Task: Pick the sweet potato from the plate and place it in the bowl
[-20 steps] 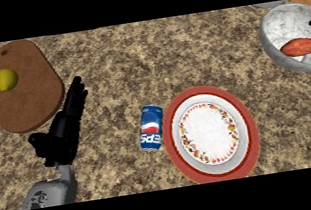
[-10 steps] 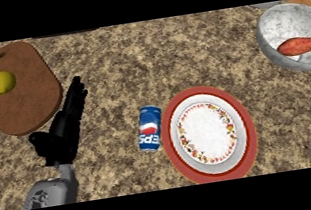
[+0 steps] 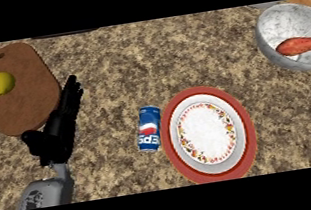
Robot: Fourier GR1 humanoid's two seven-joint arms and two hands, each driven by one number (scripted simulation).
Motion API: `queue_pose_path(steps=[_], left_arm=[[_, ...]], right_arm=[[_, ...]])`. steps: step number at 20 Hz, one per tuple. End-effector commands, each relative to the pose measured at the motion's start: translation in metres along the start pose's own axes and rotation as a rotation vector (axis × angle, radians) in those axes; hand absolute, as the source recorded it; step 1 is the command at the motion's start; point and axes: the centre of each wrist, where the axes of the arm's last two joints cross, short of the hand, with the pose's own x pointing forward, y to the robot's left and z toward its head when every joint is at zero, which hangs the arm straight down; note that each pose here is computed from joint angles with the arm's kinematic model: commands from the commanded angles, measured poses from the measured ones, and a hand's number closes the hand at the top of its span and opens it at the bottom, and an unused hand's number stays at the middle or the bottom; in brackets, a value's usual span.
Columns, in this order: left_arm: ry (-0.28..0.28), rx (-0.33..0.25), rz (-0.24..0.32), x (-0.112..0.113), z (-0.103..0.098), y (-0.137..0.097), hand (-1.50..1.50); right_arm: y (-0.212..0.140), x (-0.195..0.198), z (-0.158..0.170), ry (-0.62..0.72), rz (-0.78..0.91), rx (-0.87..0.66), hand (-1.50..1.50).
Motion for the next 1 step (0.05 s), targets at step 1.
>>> queue_pose_path(steps=[1], left_arm=[[0.003,0.001,-0.008,-0.0091,0.0139,0.0085,0.00]], right_arm=[[-0.0029,0.0029,0.0049,-0.006,0.008,0.036,-1.50]])
